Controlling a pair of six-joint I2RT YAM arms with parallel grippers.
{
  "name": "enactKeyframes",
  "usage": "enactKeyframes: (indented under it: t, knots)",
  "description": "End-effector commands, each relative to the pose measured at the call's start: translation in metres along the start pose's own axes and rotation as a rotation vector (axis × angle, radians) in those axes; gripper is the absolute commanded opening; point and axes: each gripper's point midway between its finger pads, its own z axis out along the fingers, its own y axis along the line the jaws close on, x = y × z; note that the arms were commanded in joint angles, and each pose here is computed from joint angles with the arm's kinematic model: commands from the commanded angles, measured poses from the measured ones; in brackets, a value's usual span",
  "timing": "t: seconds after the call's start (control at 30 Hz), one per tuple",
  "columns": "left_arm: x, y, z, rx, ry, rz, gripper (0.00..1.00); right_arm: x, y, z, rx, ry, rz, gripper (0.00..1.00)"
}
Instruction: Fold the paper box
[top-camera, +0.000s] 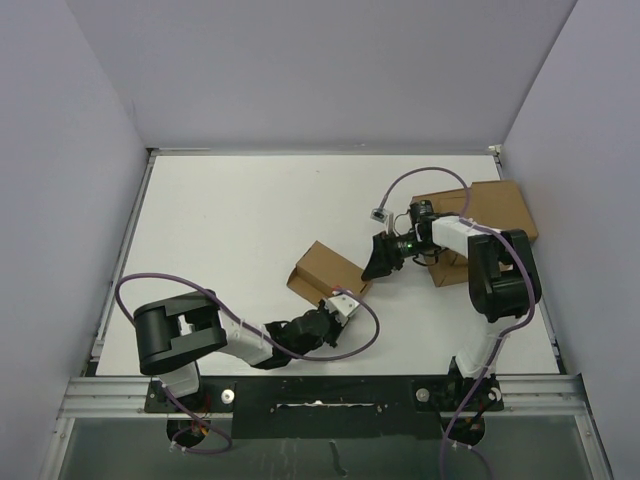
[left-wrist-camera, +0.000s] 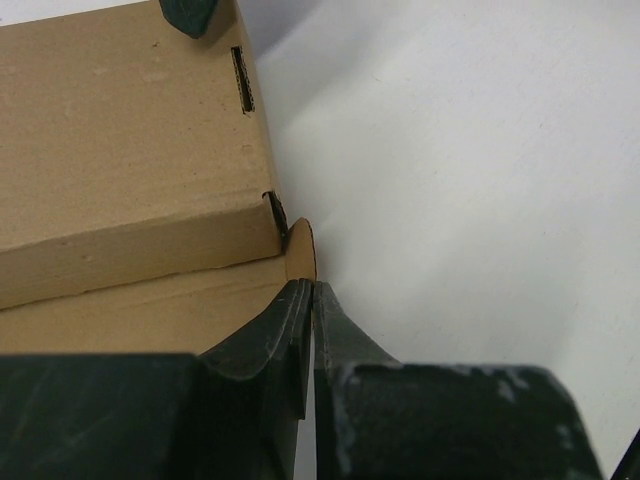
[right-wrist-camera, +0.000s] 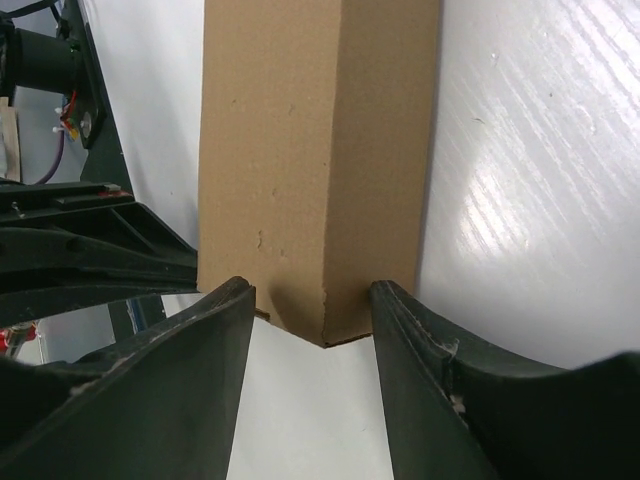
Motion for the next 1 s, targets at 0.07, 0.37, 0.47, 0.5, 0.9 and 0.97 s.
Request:
enactKeyframes:
  t: [0.07,0.37,0.47,0.5,0.9,0.97]
  knots:
    - [-0.020,0.003,0.000,-0.006,-0.046,-0.074,0.02,-0.009,-0.003,-0.001,-0.006,-0.013,-0.006,0.47]
    - [-0.020,0.008,-0.002,-0.014,-0.041,-0.124,0.00,-0.007,-0.005,-0.001,0.004,-0.002,0.003,0.43]
    - [-0.020,0.010,-0.002,-0.020,-0.040,-0.137,0.00,-0.006,-0.006,0.000,0.003,0.000,0.007,0.42]
    - [-0.020,0.010,-0.002,-0.021,-0.039,-0.138,0.00,-0.006,-0.005,0.001,0.001,0.002,0.006,0.42]
    - [-0.033,0.013,-0.004,-0.030,-0.039,-0.170,0.00,-0.005,-0.001,0.003,-0.011,0.018,-0.011,0.42]
    - [-0.036,0.012,-0.004,-0.030,-0.040,-0.171,0.00,-0.005,0.001,0.004,-0.016,0.019,-0.013,0.42]
